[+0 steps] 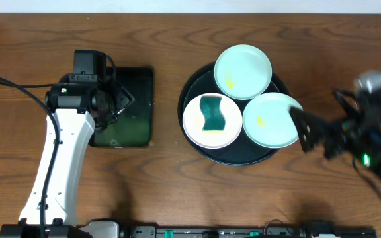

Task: Clean dirty plates on tray and stack at the side
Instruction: 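Reach the right gripper to the pink plate rim and grip it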

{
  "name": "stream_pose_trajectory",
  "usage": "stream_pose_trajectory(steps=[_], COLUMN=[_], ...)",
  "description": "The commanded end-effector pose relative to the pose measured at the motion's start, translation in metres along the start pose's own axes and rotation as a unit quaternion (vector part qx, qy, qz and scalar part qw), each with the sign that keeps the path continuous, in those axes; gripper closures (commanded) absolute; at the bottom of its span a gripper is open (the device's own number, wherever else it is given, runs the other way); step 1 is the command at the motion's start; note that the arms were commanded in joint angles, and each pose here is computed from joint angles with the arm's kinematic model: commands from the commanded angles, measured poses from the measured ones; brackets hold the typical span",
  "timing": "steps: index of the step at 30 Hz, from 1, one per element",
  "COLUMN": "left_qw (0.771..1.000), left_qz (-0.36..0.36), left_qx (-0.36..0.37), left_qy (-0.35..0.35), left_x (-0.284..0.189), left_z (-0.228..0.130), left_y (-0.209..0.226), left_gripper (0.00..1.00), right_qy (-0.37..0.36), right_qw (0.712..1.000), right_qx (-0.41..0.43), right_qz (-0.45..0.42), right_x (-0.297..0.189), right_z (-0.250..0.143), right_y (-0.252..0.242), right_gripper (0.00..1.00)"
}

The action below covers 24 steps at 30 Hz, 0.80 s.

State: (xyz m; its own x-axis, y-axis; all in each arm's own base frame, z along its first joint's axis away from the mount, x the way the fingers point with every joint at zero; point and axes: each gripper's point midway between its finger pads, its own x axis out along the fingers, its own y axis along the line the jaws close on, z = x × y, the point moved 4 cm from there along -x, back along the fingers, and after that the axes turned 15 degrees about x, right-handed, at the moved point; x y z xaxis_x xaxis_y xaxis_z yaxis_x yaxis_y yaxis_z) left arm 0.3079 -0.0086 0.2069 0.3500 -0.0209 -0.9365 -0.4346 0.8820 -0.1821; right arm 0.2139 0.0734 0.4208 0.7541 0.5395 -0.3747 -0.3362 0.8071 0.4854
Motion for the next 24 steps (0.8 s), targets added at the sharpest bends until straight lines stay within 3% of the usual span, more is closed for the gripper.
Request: stream_pose_trajectory(steps=[1, 3, 4, 5, 6, 8, 12, 14, 15, 17, 23, 24], left_qw=[1.0, 1.0, 1.0, 1.0, 1.0, 1.0, 1.0, 1.0, 1.0, 1.0, 1.0, 1.0], left_qz=[0.005, 0.005, 0.005, 0.005, 0.005, 0.005, 0.005, 0.005, 0.005, 0.005, 0.007, 0.007], left_qx=[0.001, 0.001, 0.001, 0.001, 0.001, 0.001, 0.001, 0.001, 0.001, 0.001, 0.001, 0.001], left_qy=[-0.003, -0.003, -0.003, -0.002, -0.003, -0.002, -0.002, -0.002, -0.002, -0.001, 0.001, 0.001], left_x=[-0.001, -0.001, -0.001, 0.0, -0.001, -0.001, -0.001, 0.0, 0.0, 0.0, 0.0, 0.0], left_z=[0.002, 0.002, 0.002, 0.002, 0.002, 0.001, 0.001, 0.001, 0.001, 0.001, 0.0, 0.0], left_y=[0.002, 0.002, 0.002, 0.002, 0.002, 0.002, 0.002, 0.002, 0.002, 0.002, 0.003, 0.003], left_gripper=[0.21, 0.21, 0.21, 0.21, 0.21, 0.21, 0.21, 0.21, 0.21, 0.21, 0.21, 0.21], right_qy=[0.051, 0.063, 0.069, 0.077, 0.086, 0.122, 0.262, 0.325, 0.343, 0.357, 0.377, 0.384], right_qw=[0.991, 0.987, 0.989, 0.991, 0.992, 0.987, 0.95, 0.929, 0.921, 0.915, 0.904, 0.901], right_qx=[-0.008, 0.02, 0.052, 0.076, 0.083, 0.091, 0.09, 0.08, 0.079, 0.077, 0.074, 0.075], right_qz=[0.126, 0.146, 0.118, 0.084, 0.048, -0.049, -0.146, -0.155, -0.165, -0.171, -0.186, -0.188], right_x=[0.018, 0.034, 0.046, 0.057, 0.067, 0.09, 0.136, 0.161, 0.176, 0.202, 0.26, 0.267], right_z=[0.009, 0.018, 0.02, 0.02, 0.017, 0.005, -0.036, -0.052, -0.058, -0.065, -0.092, -0.099], right_y=[0.026, 0.026, 0.016, 0.007, -0.003, -0.026, -0.045, -0.049, -0.054, -0.062, -0.091, -0.094], right_gripper=[0.09, 0.38, 0.45, 0.43, 0.34, 0.32, 0.22, 0.03, 0.01, 0.01, 0.22, 0.3])
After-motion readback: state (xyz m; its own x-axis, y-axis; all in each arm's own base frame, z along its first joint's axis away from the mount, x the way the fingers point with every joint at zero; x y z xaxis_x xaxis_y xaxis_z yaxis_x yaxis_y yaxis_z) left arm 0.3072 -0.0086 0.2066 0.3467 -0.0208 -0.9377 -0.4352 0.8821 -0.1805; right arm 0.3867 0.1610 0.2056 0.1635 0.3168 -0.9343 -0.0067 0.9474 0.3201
